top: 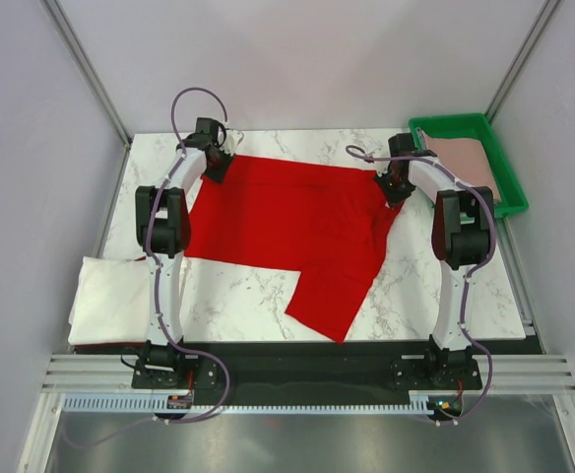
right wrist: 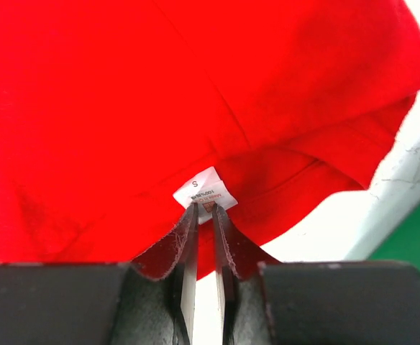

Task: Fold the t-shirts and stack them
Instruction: Fold the tshirt

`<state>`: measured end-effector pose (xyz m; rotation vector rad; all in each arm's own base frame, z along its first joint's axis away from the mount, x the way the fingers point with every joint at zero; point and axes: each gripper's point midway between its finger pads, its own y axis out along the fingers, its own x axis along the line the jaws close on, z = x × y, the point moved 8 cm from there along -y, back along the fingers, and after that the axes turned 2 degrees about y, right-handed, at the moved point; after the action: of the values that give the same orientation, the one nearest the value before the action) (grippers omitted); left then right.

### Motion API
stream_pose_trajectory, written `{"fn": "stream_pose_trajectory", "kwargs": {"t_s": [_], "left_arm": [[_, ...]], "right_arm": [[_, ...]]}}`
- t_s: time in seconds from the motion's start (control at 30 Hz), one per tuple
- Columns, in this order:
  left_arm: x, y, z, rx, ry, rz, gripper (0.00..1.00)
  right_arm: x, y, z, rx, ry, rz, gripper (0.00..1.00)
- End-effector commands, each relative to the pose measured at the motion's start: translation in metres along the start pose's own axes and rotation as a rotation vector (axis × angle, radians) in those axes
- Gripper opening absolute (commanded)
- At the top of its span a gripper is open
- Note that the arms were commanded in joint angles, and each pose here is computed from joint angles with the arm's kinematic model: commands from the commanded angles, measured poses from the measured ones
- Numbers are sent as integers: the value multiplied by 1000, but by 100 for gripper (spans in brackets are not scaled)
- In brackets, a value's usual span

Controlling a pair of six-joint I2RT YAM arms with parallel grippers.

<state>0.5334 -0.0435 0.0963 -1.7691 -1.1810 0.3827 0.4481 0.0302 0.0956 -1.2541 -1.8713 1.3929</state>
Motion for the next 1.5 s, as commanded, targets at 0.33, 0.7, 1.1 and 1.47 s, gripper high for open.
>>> {"fn": "stream_pose_trajectory", "kwargs": {"t_s": [0.33,0.7,1.1,1.47], "left_arm": [[15,-33,-27,-98,19,-43,35],[24,-17,-31,-99,78,-91,35],[25,7,-32,-60,105,-148,40],[21,22,-12,46,132,-160,40]], "right_arm": [[-36,-52,-24,-119,-6,118,23],[-56,-42,-52,-170,-12,183,24],[-66,3,-70,-176,-2,183,24],[-77,29,-76,-149,-28,241,24]]}}
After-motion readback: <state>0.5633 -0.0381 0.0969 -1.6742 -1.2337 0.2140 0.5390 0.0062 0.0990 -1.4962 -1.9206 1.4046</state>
